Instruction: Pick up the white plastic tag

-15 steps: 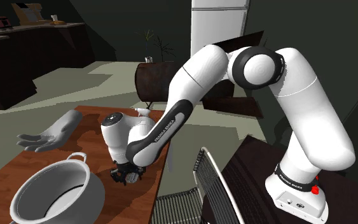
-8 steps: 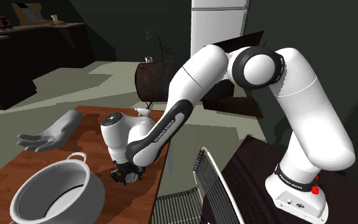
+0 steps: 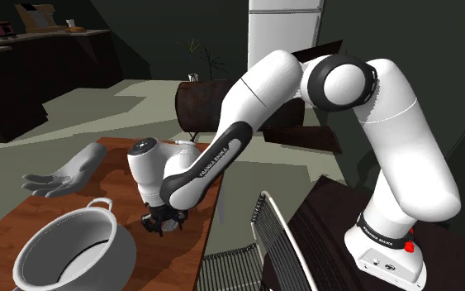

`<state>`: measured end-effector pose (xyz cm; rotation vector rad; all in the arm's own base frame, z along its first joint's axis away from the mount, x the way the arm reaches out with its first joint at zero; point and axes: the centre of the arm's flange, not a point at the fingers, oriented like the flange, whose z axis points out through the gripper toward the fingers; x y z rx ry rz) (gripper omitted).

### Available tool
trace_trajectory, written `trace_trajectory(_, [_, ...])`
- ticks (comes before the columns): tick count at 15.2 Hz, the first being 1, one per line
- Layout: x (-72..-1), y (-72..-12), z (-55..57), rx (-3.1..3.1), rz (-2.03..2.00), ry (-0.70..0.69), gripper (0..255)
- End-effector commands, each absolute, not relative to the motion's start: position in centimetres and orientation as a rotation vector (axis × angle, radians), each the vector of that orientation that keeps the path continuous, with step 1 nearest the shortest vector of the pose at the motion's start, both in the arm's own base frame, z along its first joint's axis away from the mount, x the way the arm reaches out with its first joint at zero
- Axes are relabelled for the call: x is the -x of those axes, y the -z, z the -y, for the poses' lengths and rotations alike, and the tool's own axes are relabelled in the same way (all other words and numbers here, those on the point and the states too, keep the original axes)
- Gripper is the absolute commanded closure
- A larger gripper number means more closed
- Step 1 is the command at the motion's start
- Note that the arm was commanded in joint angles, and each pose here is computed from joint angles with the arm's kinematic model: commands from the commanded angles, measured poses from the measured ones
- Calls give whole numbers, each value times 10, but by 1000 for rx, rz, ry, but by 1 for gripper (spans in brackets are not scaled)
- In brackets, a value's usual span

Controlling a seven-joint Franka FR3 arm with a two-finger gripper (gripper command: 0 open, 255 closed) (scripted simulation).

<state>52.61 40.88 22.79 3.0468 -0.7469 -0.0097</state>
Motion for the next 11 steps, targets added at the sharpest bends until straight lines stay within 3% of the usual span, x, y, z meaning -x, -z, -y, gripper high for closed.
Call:
trace_trajectory(1, [-526, -238, -408, -3047, 747, 10, 255])
trace_trajectory(11, [-526, -281, -408, -3047, 747, 10, 255])
